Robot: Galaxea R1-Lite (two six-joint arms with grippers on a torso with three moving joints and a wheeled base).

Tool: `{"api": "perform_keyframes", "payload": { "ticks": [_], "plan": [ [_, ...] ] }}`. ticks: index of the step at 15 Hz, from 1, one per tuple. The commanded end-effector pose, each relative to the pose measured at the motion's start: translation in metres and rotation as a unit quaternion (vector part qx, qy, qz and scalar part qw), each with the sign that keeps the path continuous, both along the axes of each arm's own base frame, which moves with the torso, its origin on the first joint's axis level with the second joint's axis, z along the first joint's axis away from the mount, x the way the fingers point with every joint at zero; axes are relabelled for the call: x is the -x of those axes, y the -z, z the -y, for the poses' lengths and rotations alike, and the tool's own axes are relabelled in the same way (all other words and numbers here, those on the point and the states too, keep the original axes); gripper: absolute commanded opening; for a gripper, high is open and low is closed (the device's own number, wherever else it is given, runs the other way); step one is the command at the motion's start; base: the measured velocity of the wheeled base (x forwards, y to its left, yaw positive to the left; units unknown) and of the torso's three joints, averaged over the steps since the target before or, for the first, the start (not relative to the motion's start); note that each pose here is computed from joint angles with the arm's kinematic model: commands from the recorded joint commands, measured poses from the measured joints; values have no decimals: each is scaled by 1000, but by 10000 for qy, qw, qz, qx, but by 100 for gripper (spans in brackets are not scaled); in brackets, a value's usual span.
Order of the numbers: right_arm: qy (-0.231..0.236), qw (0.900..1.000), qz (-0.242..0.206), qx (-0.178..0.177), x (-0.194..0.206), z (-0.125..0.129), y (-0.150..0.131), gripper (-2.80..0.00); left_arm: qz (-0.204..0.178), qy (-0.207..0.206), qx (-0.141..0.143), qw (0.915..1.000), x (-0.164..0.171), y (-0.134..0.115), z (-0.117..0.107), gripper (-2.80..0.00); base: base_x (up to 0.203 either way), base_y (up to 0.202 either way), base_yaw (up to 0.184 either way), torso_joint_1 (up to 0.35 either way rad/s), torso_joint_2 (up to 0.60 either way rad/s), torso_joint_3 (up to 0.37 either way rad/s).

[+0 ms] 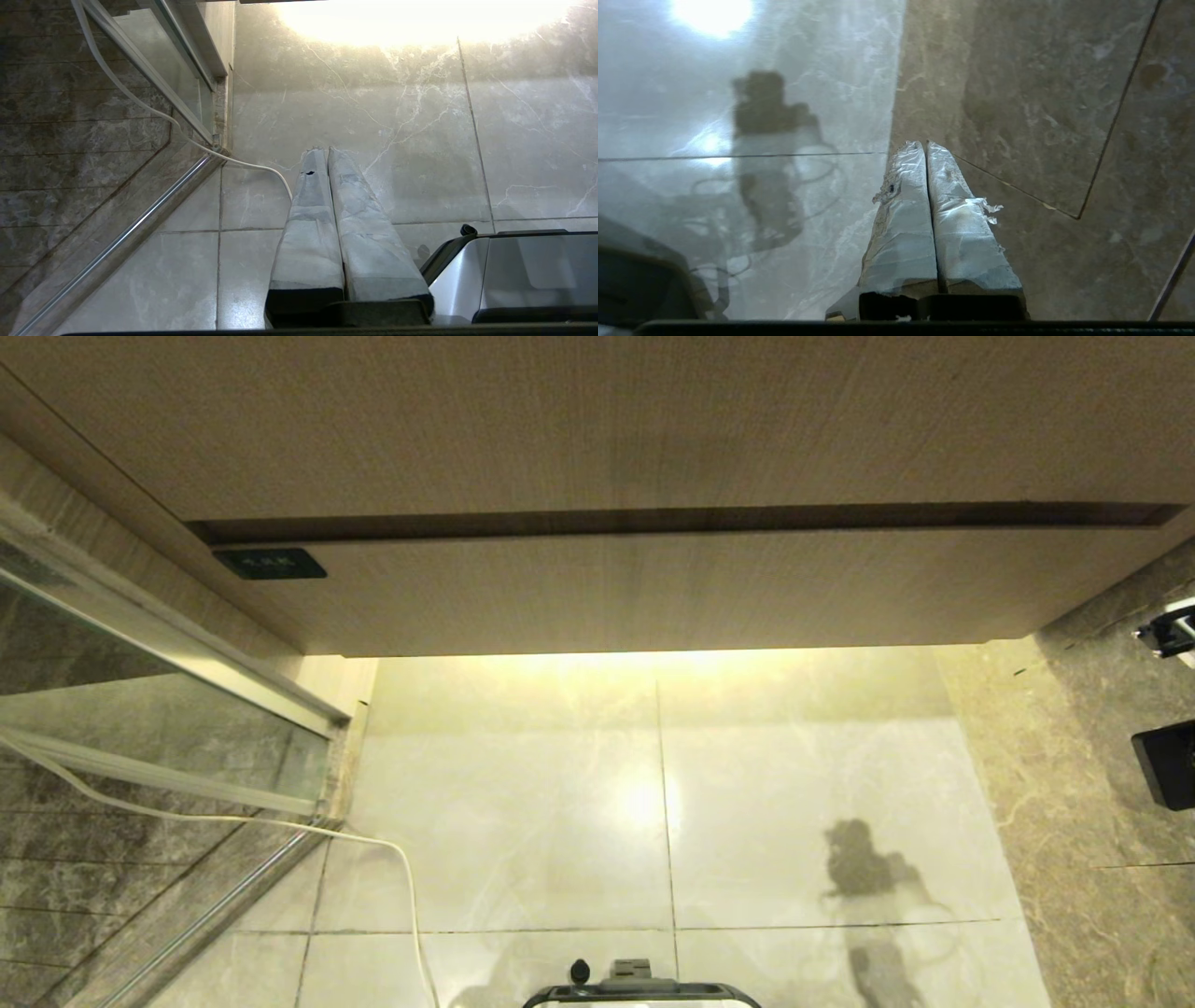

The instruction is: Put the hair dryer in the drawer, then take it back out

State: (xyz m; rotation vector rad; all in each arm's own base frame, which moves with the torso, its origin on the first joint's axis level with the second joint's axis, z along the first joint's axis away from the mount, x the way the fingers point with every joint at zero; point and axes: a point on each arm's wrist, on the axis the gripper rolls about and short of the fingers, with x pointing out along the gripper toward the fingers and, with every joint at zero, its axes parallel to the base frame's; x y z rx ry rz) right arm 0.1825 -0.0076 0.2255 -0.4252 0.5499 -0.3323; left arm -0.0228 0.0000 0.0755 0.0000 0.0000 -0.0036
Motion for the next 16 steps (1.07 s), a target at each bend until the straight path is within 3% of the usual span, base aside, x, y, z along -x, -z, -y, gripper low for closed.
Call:
{"api": "perform_keyframes", "payload": {
  "ticks": [1,6,9,11,12,14,16],
  "plan": [
    [-258,9994,227,17,26,-8,-1,-280,-8,-3,0,10000,0,0,0,-280,0,0,0,0,0,0],
    [-694,9956,624,59,74,-19,14,-280,-8,-3,0,10000,0,0,0,-280,0,0,0,0,0,0],
    [-821,9904,1111,17,118,-13,40,-280,-8,-3,0,10000,0,0,0,-280,0,0,0,0,0,0],
    [-841,9821,1681,-94,151,-4,66,-280,-8,-3,0,10000,0,0,0,-280,0,0,0,0,0,0],
    [-861,9769,1948,-163,164,-1,77,-280,-8,-3,0,10000,0,0,0,-280,0,0,0,0,0,0],
    [-1192,9561,2637,-464,188,4,101,-280,-8,-3,0,10000,0,0,0,-280,0,0,0,0,0,0],
    [-1899,9221,3233,-953,202,4,121,-280,-8,-3,0,10000,0,0,0,-280,0,0,0,0,0,0]
  ]
}}
